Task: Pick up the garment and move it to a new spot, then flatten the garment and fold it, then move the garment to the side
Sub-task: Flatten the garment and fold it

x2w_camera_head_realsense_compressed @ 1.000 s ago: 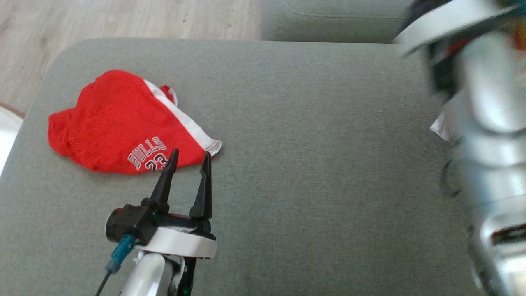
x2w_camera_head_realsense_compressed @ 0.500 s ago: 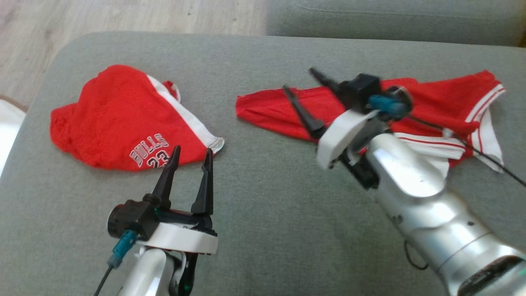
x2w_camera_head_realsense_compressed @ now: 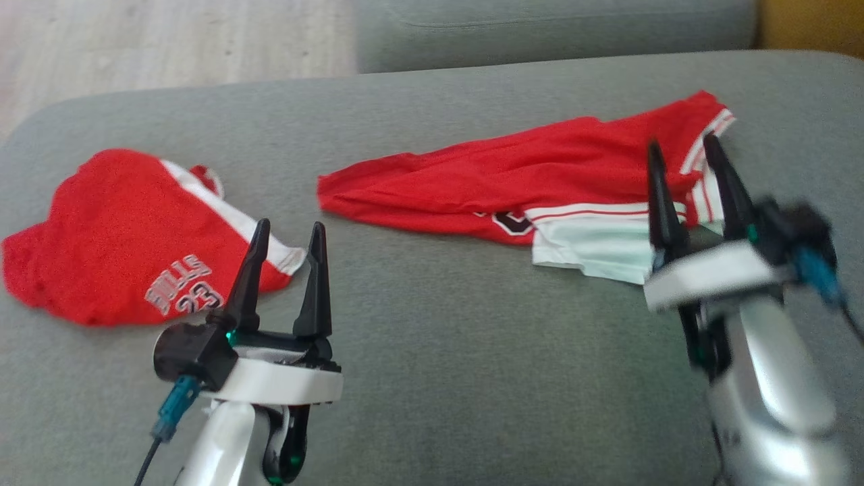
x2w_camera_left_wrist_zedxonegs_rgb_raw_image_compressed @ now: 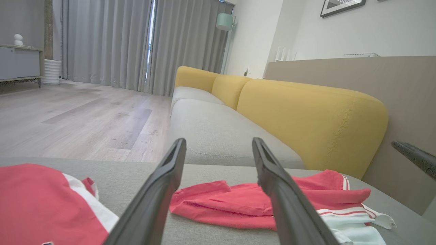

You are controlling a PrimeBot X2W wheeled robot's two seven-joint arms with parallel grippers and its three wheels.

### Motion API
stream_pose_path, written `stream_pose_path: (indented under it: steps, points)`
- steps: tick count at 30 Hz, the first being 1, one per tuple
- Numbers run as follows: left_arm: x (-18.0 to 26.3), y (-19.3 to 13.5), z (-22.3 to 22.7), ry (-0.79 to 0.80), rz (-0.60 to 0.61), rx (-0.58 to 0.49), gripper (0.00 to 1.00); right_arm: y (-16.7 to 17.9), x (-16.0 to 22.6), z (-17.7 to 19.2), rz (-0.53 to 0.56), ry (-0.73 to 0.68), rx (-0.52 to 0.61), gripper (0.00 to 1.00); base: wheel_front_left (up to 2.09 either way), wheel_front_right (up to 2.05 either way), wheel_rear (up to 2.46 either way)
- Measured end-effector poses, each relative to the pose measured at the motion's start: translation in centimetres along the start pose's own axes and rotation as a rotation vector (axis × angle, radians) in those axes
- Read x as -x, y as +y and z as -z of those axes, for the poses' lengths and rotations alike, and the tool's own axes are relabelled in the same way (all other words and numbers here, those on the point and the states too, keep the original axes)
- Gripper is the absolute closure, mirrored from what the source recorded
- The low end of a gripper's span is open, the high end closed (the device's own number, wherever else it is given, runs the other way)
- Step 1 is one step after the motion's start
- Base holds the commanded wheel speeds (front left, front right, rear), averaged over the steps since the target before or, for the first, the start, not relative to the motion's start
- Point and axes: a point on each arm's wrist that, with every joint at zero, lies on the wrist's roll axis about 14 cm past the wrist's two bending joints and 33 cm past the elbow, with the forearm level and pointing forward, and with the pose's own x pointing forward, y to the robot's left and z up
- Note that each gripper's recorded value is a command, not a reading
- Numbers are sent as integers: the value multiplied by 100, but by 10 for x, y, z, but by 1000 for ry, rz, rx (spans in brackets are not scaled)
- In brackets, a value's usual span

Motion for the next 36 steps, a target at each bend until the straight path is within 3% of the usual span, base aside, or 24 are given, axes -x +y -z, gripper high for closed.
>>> stream_pose_path:
  steps: [6,12,24,36]
  points:
    - [-7,-14,8,18,48,7,0,-38,61,25,169,46,-69,0,0,0,0]
    - [-9,-16,12,27,57,11,0,-37,81,40,196,84,-119,0,0,0,0]
    - [-2,-1,19,52,22,10,0,-46,57,51,210,107,-116,0,0,0,0]
    - [11,21,36,109,-44,4,0,-55,4,102,269,286,-249,0,0,0,0]
